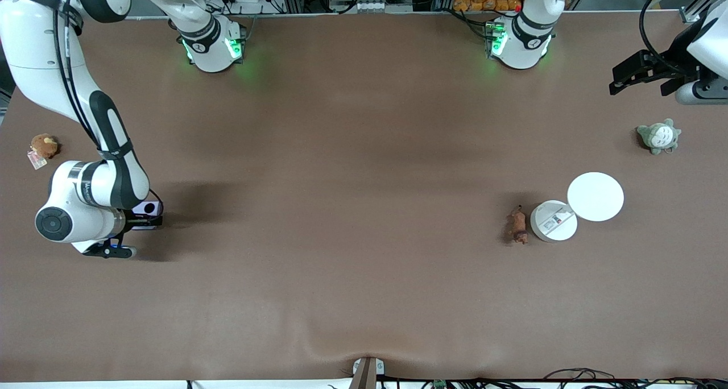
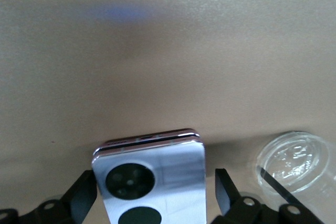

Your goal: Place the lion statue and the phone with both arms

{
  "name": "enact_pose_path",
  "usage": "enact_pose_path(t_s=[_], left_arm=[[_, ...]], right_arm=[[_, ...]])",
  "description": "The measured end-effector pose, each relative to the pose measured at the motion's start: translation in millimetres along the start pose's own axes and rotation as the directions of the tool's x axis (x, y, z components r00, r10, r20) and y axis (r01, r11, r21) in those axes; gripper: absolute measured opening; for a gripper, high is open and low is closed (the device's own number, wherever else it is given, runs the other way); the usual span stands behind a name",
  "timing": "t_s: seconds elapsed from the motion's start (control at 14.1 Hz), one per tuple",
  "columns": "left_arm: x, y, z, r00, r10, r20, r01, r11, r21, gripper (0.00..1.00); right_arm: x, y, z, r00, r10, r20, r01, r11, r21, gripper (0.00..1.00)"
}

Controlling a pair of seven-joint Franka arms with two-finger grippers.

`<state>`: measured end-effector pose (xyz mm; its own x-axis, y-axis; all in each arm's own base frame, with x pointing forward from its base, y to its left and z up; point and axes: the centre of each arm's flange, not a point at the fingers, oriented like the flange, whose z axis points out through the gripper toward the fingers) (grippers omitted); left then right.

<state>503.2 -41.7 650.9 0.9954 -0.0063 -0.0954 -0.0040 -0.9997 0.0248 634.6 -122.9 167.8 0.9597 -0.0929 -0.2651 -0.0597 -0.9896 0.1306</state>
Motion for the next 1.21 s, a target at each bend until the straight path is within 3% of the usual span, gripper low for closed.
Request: enact_pose_path(t_s=[0.28, 0.71, 0.99, 1.21], left_arm=[[-1, -1, 0, 1.0, -0.001, 0.007, 0.001, 1.0, 0.009, 1.0], [-2, -2, 1, 1.0, -0.002, 0.011, 0.002, 1.0, 0.013, 1.0], [-2, -1, 0, 1.0, -0.002, 0.011, 0.002, 1.0, 0.014, 1.0], [-2, -2, 0, 1.0, -0.002, 0.011, 0.002, 1.0, 0.016, 1.0]], right_arm=[[12, -2, -24, 0.999, -0.003, -0.053, 0.003, 1.0, -0.001, 1.0], [27, -54, -137, 0.985, -0.072, -0.157, 0.069, 0.997, -0.027, 1.0], [-10, -88, -247, 0.958, -0.119, -0.262, 0.111, 0.993, -0.045, 1.0], [-60, -116, -308, 0.952, -0.112, -0.284, 0.105, 0.994, -0.042, 1.0]])
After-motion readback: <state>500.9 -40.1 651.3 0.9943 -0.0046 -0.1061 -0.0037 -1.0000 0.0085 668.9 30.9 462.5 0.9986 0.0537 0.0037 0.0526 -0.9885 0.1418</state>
